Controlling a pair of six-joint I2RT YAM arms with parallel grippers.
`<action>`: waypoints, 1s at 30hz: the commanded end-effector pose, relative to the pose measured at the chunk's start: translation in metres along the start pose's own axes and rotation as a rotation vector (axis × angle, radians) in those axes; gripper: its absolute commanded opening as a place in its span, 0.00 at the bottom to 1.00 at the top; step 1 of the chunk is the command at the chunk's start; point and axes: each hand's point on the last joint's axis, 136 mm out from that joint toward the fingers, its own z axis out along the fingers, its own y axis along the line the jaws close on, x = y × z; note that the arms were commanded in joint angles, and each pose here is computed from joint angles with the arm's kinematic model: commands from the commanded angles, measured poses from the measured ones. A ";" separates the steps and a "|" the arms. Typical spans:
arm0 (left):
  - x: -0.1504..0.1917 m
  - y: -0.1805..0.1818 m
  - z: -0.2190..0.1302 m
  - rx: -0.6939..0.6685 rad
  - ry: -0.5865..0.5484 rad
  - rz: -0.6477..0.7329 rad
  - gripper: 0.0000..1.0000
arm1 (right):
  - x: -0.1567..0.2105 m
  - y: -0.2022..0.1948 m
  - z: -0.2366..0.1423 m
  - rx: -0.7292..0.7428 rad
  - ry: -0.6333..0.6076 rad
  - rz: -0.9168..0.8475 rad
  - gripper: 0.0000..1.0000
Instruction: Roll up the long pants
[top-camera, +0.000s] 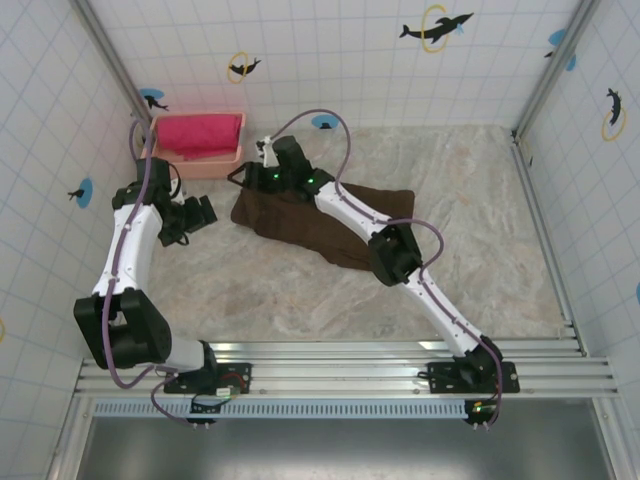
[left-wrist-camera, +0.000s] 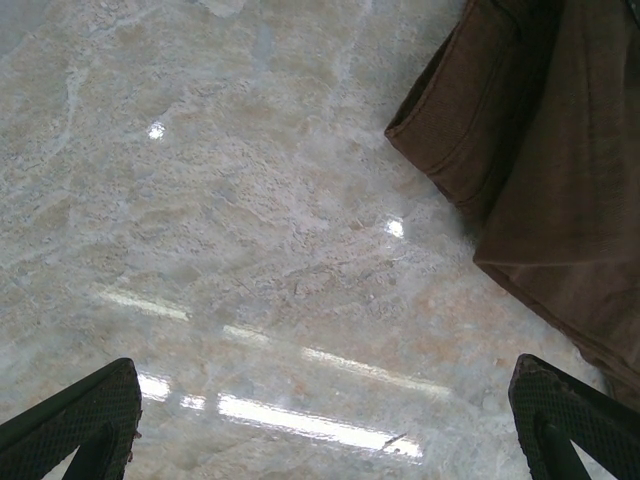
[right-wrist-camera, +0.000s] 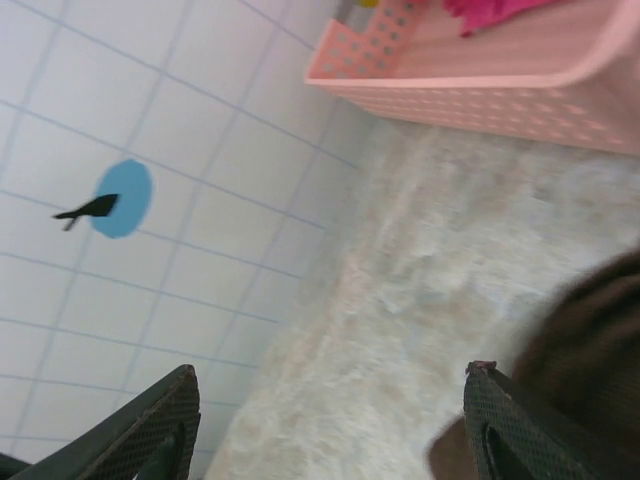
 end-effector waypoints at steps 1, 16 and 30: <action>-0.003 -0.006 -0.008 0.019 -0.025 -0.005 0.97 | -0.013 0.012 -0.007 -0.041 -0.018 -0.014 0.71; -0.008 -0.045 0.017 0.113 -0.022 -0.001 0.97 | -0.059 -0.069 -0.239 0.545 0.090 -0.100 0.69; -0.012 -0.092 0.066 0.140 0.063 0.044 0.96 | 0.031 -0.156 -0.374 0.789 0.131 0.121 0.70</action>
